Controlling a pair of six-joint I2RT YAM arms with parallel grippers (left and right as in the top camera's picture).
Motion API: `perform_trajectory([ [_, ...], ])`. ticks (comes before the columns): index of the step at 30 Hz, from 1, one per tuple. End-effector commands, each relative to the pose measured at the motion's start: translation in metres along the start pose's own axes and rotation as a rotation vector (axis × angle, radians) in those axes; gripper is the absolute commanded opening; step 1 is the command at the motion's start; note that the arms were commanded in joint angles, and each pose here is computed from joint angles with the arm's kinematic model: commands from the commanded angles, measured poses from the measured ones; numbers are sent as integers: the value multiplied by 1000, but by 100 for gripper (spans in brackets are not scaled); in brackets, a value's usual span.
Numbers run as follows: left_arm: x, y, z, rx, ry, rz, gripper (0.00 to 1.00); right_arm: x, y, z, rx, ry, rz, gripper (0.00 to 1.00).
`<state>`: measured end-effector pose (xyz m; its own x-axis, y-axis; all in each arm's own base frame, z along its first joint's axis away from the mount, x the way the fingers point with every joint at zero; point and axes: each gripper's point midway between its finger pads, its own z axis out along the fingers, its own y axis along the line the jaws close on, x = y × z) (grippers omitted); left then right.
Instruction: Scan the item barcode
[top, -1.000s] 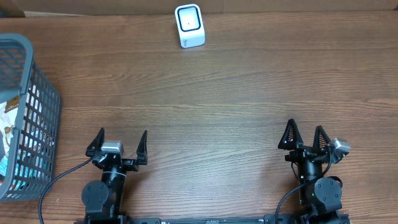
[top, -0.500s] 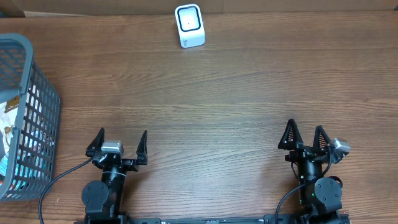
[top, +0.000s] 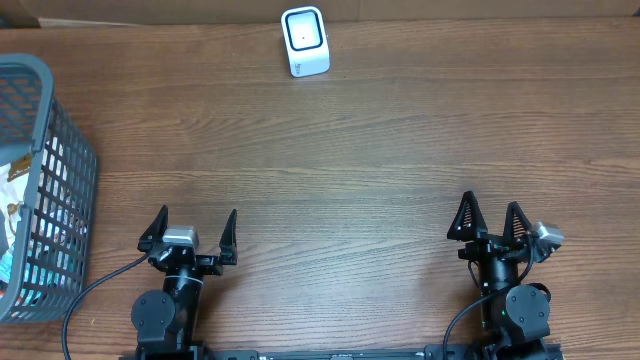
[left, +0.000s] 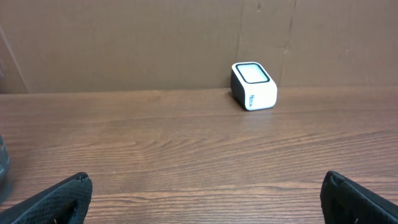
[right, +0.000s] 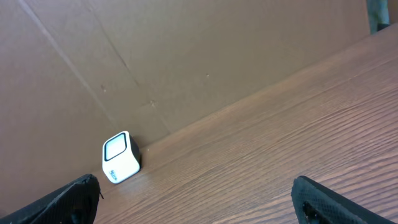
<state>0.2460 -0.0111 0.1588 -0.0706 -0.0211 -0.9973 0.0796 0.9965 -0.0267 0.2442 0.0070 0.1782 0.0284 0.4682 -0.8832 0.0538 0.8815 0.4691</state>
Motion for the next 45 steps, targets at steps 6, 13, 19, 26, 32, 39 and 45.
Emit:
perform_trajectory([
  [6,1,-2,0,8,-2,12,100,2,0,0,-5,-3,-3,100],
  [13,1,-2,0,10,-2,12,99,2,0,0,-5,-3,-3,100],
  [19,0,-4,0,19,-2,12,99,2,0,0,-5,-3,-3,100],
  [26,-15,-13,-4,70,-24,16,100,2,0,0,-5,-3,-3,100],
  [32,-60,-16,-18,72,-32,17,100,2,0,0,-5,-3,-3,100],
  [39,-119,-27,-24,128,69,1,100,2,0,0,-5,-3,-3,100],
  [45,-157,-32,-18,154,270,-39,100,2,0,0,-5,-3,-3,100],
])
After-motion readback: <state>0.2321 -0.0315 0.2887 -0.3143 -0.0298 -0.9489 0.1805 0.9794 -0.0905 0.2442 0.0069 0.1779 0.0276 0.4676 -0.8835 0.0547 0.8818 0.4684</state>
